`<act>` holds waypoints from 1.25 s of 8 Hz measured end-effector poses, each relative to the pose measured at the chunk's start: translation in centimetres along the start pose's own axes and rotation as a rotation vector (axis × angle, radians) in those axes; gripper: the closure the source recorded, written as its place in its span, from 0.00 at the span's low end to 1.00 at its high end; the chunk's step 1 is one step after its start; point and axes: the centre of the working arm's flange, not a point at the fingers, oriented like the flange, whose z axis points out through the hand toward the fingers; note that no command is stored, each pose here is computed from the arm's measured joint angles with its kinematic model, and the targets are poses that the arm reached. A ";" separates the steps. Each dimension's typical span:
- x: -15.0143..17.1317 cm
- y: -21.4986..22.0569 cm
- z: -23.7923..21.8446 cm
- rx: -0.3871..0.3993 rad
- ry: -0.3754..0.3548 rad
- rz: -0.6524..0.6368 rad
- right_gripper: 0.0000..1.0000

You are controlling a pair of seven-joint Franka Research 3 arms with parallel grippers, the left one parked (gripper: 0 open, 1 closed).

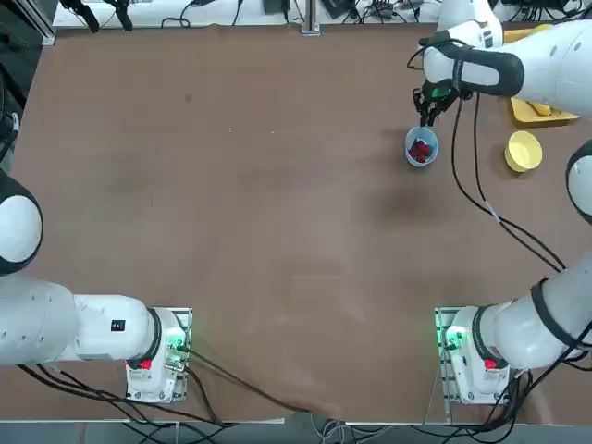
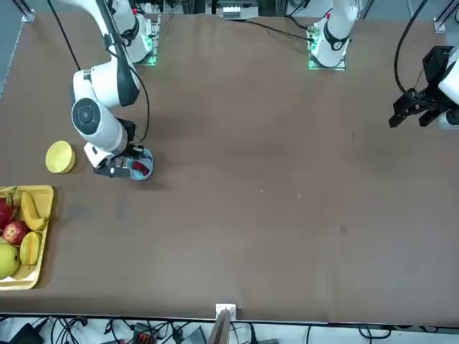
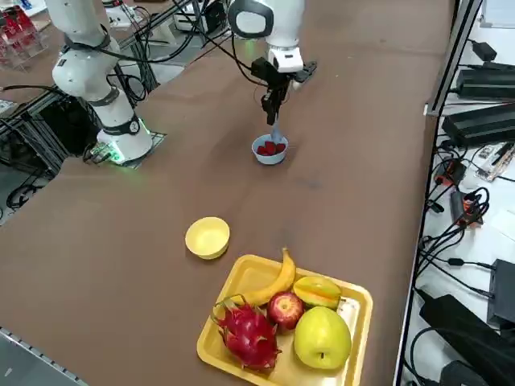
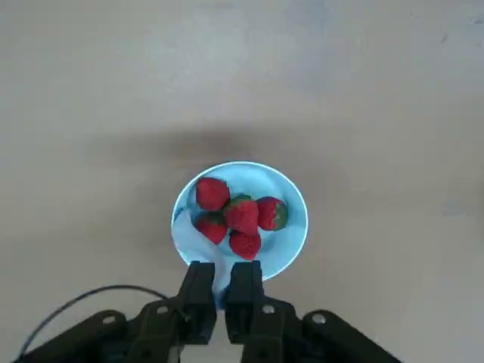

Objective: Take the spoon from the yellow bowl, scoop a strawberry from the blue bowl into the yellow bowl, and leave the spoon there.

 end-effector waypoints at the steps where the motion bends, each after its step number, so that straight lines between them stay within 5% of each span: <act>1: 0.1 0.0 0.6 -0.002 -0.007 0.004 0.89; 5: 0.4 0.0 1.8 -0.034 -0.009 0.061 0.89; 10: -0.6 -3.0 1.8 -0.164 0.056 0.108 0.89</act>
